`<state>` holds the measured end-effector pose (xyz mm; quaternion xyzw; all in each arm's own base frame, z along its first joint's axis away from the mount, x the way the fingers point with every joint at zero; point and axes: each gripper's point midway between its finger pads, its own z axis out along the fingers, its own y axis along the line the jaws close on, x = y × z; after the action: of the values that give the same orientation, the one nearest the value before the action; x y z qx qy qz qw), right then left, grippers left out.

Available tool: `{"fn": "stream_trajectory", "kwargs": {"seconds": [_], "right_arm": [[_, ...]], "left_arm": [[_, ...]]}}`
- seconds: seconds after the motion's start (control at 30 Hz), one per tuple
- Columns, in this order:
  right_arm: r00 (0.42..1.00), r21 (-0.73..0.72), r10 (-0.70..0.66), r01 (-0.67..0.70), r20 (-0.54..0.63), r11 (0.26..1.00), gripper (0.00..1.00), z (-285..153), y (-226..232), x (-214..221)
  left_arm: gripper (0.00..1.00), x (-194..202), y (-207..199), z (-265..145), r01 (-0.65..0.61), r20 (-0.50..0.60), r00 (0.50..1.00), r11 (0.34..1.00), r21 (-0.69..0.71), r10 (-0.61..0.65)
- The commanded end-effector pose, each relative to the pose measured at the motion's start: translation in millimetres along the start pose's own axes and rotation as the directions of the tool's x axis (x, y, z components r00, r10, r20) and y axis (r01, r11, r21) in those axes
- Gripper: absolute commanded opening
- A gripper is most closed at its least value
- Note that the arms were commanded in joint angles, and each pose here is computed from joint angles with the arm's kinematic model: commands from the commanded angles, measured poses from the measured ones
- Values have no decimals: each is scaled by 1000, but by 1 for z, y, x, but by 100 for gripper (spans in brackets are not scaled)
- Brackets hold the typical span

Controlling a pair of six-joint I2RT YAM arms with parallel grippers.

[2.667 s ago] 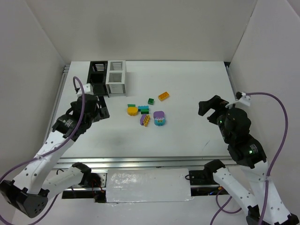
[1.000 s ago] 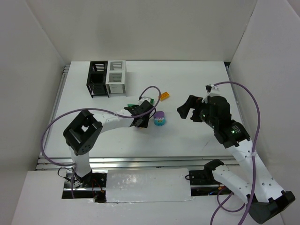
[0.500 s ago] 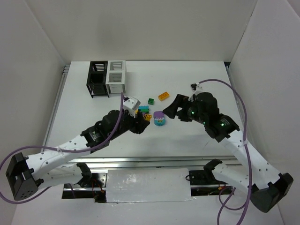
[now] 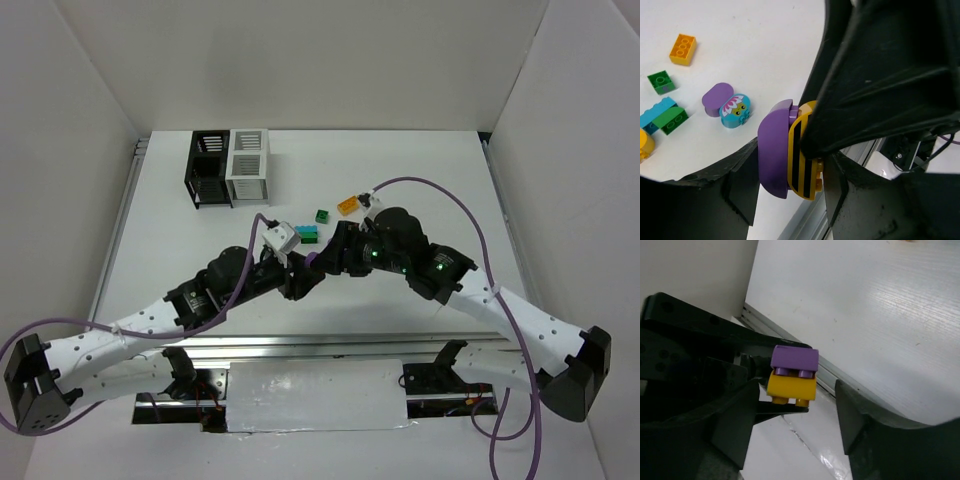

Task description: Sort the legos into containers by color

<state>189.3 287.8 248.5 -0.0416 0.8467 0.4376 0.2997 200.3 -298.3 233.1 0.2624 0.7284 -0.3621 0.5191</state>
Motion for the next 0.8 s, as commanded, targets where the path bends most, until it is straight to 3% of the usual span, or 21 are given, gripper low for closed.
{"fn": "stream_trajectory", "kwargs": {"seconds": [0.0,0.03,0.07,0.27,0.3,0.33,0.4,0.43,0.47,0.5,0.77], "right_arm": [[999,-63,-4,7,48,998,64,1,23,-14],[999,-62,-5,8,51,998,59,2,23,-14],[999,-65,-10,13,49,998,48,2,24,-12],[999,-82,-30,34,42,996,16,7,24,-9],[999,-88,-37,41,40,995,4,7,25,-9],[998,-90,-48,51,37,995,0,8,25,-8],[997,-127,-72,76,38,989,0,6,29,-7],[994,-134,-88,95,62,986,0,4,29,-8],[992,-139,-99,110,79,984,0,2,29,-10],[989,-147,-114,127,95,981,0,0,29,-11],[937,-34,-230,247,264,968,0,-22,5,-37]], "left_arm": [[0,-31,-19,-7,-46,121,992,996,82,36],[0,-31,-18,-8,-48,122,992,996,81,38],[0,-31,-19,-10,-49,125,991,995,81,39],[7,-29,-31,-14,-73,139,989,986,150,52],[10,-29,-32,-14,-77,136,989,984,158,56],[22,-29,-32,-13,-76,132,990,985,153,56],[48,-27,-27,-11,-62,120,992,990,126,46],[79,-28,-22,-11,-43,117,993,995,93,32],[96,-28,-20,-11,-34,115,993,996,81,25],[100,-30,-19,-11,-27,118,993,997,75,18],[99,-50,-18,-20,71,85,994,997,18,-73]]}}
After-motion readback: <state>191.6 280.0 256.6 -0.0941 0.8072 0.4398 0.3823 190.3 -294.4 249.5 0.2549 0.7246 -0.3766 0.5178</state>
